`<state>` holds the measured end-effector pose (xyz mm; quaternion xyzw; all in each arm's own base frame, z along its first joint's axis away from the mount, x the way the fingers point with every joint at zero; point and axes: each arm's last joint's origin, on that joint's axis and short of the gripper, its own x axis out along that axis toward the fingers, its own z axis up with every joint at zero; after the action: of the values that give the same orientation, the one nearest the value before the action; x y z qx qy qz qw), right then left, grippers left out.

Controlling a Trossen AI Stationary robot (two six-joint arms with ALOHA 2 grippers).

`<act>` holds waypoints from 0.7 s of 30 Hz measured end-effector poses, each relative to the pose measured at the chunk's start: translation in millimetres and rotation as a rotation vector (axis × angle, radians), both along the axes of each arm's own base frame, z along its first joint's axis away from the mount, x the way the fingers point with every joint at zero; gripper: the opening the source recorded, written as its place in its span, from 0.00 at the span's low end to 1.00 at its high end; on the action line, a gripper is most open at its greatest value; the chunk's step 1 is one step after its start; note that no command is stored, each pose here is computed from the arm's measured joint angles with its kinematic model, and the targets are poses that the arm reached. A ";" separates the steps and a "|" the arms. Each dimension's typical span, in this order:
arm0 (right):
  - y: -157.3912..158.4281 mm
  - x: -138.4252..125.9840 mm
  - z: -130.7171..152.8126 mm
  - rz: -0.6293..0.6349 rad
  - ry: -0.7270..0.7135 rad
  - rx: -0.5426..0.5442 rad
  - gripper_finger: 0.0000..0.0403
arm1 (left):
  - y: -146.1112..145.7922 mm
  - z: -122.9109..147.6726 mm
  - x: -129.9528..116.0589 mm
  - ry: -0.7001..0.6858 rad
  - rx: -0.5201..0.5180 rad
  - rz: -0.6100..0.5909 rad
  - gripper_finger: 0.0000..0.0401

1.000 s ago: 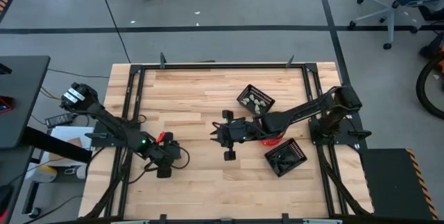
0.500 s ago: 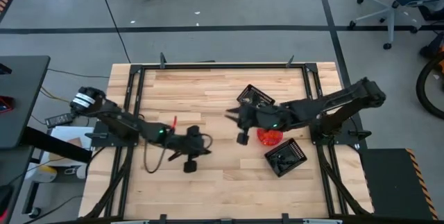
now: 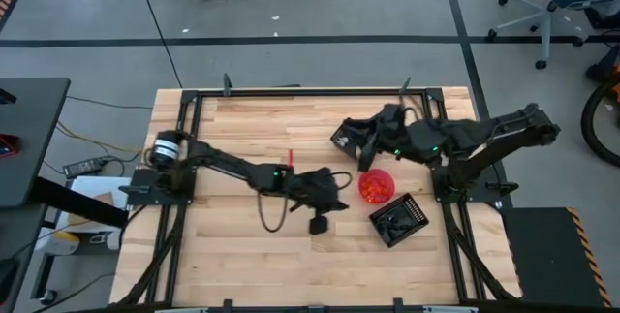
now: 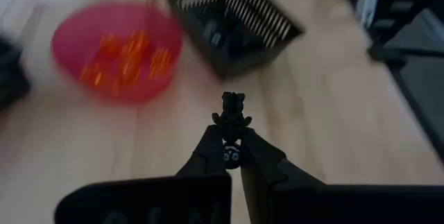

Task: Sort Halloween decoration
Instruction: Put the black skeleton toy into the bottom black basket

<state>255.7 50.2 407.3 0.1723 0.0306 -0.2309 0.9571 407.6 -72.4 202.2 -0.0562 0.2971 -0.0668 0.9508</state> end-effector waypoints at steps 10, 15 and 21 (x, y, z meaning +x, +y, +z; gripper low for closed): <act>-7.2 -25.6 16.1 -0.001 -0.055 0.027 0.21 | -6.5 -6.2 73.2 -0.112 -0.022 -0.032 0.02; -6.4 -24.1 14.2 -0.008 -0.057 0.055 0.21 | -7.8 -20.7 99.7 -0.157 -0.032 -0.031 0.02; -6.3 -24.2 15.5 -0.026 -0.086 0.083 0.21 | -11.6 -39.2 120.8 -0.186 -0.038 -0.036 0.02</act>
<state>231.5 43.9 422.8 0.2217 -0.0032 -0.2344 0.9465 528.4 -84.1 163.1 -0.0624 0.2073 -0.0942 0.9717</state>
